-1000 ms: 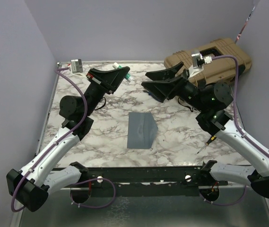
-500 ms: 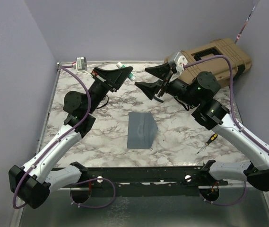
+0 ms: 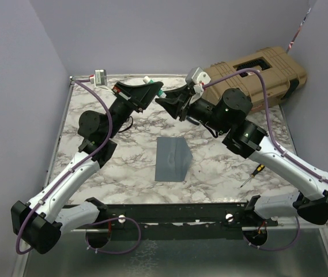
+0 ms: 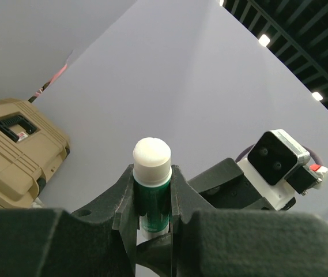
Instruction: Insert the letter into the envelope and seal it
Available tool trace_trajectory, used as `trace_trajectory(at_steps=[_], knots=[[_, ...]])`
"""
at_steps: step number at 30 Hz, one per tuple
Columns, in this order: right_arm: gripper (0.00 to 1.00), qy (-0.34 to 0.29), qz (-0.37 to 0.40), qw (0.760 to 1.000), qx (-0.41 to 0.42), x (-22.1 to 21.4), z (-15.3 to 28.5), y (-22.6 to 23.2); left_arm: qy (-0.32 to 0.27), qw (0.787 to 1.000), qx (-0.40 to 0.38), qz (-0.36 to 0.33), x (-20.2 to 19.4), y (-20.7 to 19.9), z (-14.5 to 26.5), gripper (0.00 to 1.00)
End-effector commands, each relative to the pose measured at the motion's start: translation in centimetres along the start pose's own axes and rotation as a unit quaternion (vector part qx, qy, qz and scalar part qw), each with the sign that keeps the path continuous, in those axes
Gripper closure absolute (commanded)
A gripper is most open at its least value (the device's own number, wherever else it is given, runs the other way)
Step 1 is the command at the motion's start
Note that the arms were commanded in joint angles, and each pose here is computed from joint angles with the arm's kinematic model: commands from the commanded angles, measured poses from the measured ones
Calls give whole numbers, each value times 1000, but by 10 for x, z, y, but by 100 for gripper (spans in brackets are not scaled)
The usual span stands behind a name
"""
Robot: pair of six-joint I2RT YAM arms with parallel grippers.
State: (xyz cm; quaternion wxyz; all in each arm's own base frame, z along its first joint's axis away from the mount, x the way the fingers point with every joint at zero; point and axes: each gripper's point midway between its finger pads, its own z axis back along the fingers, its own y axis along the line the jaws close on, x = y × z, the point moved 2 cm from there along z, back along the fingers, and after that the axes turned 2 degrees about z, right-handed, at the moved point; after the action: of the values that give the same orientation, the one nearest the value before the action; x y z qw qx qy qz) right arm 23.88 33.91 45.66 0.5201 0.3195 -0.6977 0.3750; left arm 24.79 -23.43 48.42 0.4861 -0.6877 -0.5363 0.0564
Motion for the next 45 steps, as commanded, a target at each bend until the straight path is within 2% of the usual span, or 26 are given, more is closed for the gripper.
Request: trace_trajectory(at_steps=[1, 4, 10, 15, 18, 20, 21, 26, 30, 36, 42, 45], knots=[[77, -18, -13, 1000, -18, 21, 1, -6, 6, 999, -27, -22, 4, -19, 1, 100], [80, -19, -30, 999, -11, 24, 2, -3, 10, 999, -27, -26, 2, -18, 1, 100], [66, -12, -49, 998, -21, 23, 4, -4, 15, 999, -29, -31, 1, -19, 1, 100], [67, -17, -52, 998, -21, 25, 7, -4, 15, 999, -28, -33, 1, -18, 2, 100], [78, -16, -53, 998, -17, 26, 7, -3, 14, 999, -27, -32, 1, -18, 2, 100], [94, -11, -57, 998, -10, 25, 7, 0, 14, 999, -29, -33, 1, -19, 2, 100], [99, -11, -63, 998, -5, 25, 7, 2, 15, 999, -30, -35, 1, -19, 3, 100], [100, -11, -143, 989, 31, 35, 14, 18, 15, 996, -55, -75, 2, -29, 9, 100], [100, -28, -237, 966, 99, 62, 28, 35, -3, 993, -65, -100, 9, -39, 15, 100], [100, -78, -344, 918, 184, 104, 42, 47, 10, 988, -112, -102, 9, -63, 16, 100], [100, -122, -459, 845, 246, 101, 41, 57, 12, 983, -144, -113, 10, -78, 18, 100], [100, -136, -479, 829, 255, 97, 40, 58, 4, 984, -140, -112, 12, -78, 21, 100]])
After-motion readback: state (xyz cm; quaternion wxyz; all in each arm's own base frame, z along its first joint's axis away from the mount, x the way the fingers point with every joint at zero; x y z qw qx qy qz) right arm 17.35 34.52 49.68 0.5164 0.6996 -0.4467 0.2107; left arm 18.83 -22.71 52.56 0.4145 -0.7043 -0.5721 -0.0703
